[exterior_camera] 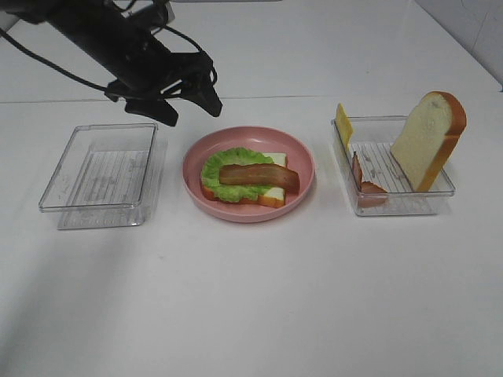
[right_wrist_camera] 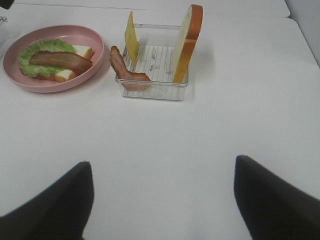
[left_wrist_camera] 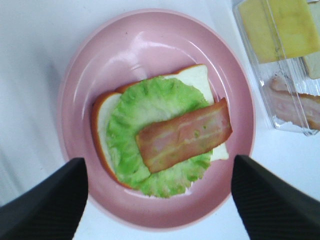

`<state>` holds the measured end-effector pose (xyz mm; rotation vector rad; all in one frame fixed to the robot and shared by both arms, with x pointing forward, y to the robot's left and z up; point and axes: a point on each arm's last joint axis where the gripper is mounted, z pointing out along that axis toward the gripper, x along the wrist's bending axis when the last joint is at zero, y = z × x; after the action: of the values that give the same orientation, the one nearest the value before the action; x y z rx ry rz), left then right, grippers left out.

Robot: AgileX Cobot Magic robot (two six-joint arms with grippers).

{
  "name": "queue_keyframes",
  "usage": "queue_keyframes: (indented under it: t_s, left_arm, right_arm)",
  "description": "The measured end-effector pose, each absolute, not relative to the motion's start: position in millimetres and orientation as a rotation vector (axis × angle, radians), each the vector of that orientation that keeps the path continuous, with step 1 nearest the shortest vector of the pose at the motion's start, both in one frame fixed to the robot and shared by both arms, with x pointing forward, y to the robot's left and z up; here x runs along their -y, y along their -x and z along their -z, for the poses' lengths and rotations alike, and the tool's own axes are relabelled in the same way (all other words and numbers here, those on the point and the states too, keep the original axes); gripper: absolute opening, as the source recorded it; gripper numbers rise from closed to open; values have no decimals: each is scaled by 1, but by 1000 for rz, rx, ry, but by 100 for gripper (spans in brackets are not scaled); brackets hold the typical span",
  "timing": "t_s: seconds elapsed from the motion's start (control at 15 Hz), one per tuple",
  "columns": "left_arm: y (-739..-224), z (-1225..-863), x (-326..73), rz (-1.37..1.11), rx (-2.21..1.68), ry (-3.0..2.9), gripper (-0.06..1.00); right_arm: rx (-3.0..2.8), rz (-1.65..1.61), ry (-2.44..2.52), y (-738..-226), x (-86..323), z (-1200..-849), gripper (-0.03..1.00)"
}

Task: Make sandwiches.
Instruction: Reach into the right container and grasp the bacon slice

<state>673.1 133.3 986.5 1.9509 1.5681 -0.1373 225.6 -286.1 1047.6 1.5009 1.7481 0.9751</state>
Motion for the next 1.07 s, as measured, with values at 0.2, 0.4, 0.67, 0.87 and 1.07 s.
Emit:
queue_keyframes:
  t_s: [0.2, 0.4, 0.67, 0.87, 1.07]
  left_arm:
    - [-653, -1035, -148, 35, -1612, -1998, 75]
    - [-601, -1113, -181, -165, -1687, -2116, 75]
    - [-559, -1165, -203, -353, -1675, -2057, 75]
    - [-518, -1171, -215, -364, -1664, -2059, 75]
    - [-478, -1165, -228, -374, -1669, -2079, 75]
  right_arm:
    - [-1748, -975, -1501, -226, 286, -1048, 74]
    - [-1748, -975, -1501, -226, 286, -1048, 74]
    - [-1748, -975, -1501, -226, 286, -1048, 74]
    - [-1748, -975, -1501, -226, 286, -1048, 74]
    - [-1748, -975, -1501, -226, 286, -1048, 74]
